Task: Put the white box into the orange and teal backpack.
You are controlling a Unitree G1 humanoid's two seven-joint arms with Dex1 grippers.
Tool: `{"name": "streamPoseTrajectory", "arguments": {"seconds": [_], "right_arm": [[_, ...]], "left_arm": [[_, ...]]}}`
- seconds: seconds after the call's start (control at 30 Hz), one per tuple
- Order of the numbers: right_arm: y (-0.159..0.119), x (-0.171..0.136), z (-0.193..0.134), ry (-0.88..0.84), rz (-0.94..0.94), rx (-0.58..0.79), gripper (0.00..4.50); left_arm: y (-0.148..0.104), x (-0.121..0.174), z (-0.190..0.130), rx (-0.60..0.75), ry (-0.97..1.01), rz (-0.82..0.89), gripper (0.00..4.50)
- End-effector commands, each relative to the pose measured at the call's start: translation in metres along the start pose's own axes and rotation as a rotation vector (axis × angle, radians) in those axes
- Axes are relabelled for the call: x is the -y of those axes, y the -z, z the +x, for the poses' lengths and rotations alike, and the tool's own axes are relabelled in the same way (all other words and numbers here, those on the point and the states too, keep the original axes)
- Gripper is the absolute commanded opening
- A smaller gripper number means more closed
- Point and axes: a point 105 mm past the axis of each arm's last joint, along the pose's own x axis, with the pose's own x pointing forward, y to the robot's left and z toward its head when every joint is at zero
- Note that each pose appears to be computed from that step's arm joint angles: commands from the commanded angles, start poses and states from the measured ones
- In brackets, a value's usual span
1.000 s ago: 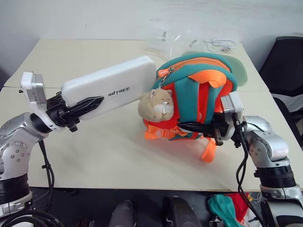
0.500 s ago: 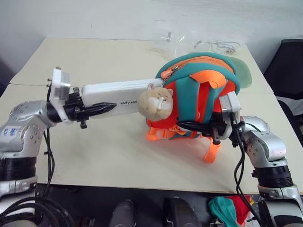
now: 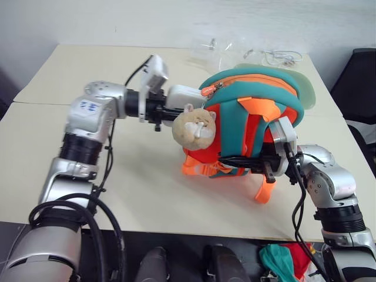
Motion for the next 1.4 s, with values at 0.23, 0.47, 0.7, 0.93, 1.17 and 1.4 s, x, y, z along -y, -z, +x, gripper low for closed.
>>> {"name": "streamPoseTrajectory", "arguments": {"seconds": [0.23, 0.47, 0.7, 0.93, 1.17, 1.4], "right_arm": [[-0.007, -0.004, 0.004, 0.025, -0.059, 0.028, 0.01], [-0.004, 0.001, -0.002, 0.09, -0.071, 0.03, 0.01], [-0.002, 0.007, -0.006, 0.106, -0.071, 0.02, 0.01], [0.0, 0.011, -0.004, 0.09, -0.06, 0.008, 0.01], [-0.002, 0.014, -0.001, 0.082, -0.066, 0.01, 0.01], [-0.004, 0.015, -0.003, 0.106, -0.077, 0.021, 0.01]], "left_arm": [[-0.008, -0.013, 0.008, 0.124, -0.018, 0.046, 2.18], [-0.018, 0.003, -0.071, 0.162, -0.068, 0.115, 4.26], [-0.012, 0.039, -0.119, 0.106, 0.012, 0.111, 4.5], [-0.028, 0.054, -0.06, 0.242, 0.045, 0.177, 4.5], [-0.005, 0.059, -0.03, 0.166, 0.067, 0.154, 3.66], [-0.001, 0.045, -0.056, 0.161, -0.047, 0.164, 1.69]]}}
